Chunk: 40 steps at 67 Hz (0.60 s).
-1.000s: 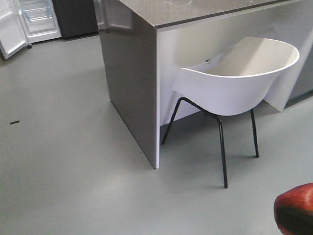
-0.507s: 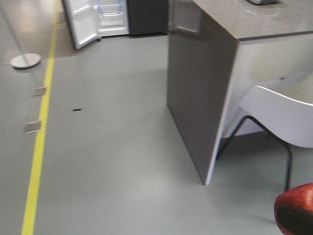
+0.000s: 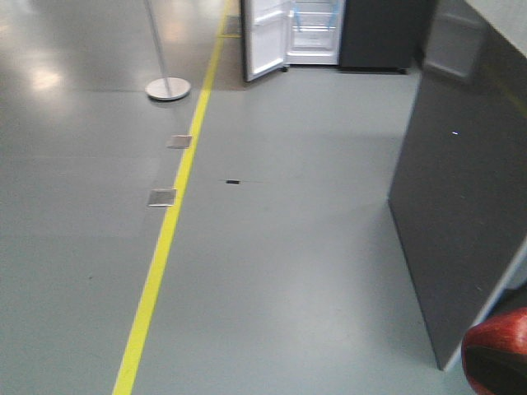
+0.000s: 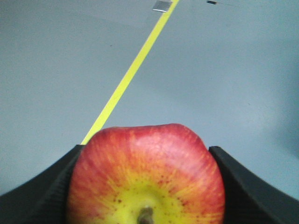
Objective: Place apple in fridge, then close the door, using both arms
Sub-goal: 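Drive the base away from the counter toward the refrigerator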
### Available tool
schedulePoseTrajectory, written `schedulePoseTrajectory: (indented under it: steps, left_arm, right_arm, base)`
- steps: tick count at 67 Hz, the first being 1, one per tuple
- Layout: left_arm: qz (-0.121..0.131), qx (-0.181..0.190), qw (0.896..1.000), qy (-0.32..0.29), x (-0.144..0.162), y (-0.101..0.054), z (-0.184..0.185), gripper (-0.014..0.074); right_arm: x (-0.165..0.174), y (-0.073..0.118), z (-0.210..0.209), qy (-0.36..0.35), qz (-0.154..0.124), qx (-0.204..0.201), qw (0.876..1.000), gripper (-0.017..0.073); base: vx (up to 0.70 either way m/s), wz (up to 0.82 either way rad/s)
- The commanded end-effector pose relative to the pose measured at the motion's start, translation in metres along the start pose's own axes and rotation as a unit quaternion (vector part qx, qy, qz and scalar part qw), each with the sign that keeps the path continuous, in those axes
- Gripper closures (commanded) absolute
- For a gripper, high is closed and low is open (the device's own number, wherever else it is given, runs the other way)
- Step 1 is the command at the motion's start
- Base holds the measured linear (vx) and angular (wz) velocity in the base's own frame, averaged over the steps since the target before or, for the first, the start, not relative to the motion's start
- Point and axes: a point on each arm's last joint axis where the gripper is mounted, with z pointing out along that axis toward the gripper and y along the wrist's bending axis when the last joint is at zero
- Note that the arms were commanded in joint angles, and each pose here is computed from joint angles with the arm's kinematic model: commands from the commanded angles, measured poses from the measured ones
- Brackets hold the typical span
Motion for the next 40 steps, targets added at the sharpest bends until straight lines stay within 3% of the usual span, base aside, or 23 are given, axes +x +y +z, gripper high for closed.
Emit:
schedulePoseTrajectory:
  steps: [1, 20, 40]
  left_arm:
    - [-0.002, 0.003, 0.999, -0.050, -0.0126, -0.0009, -0.0022, 0.0600]
    - [-0.002, 0.003, 0.999, -0.050, -0.0126, -0.0009, -0.0022, 0.0600]
    - [-0.002, 0.003, 0.999, -0.050, -0.0126, -0.0009, -0.0022, 0.0600]
  right_arm:
    - [-0.0119, 0.0017, -0.0055, -0.044, -0.003, -0.002, 0.999, 0.0427]
    - [-0.0119, 0.0017, -0.0055, -0.044, -0.003, -0.002, 0.999, 0.0427]
    - [-0.0119, 0.0017, -0.0055, -0.044, -0.003, -0.002, 0.999, 0.0427]
  base:
    - [0.17, 0.45]
    - [0.18, 0.34]
    - [0.22, 0.14]
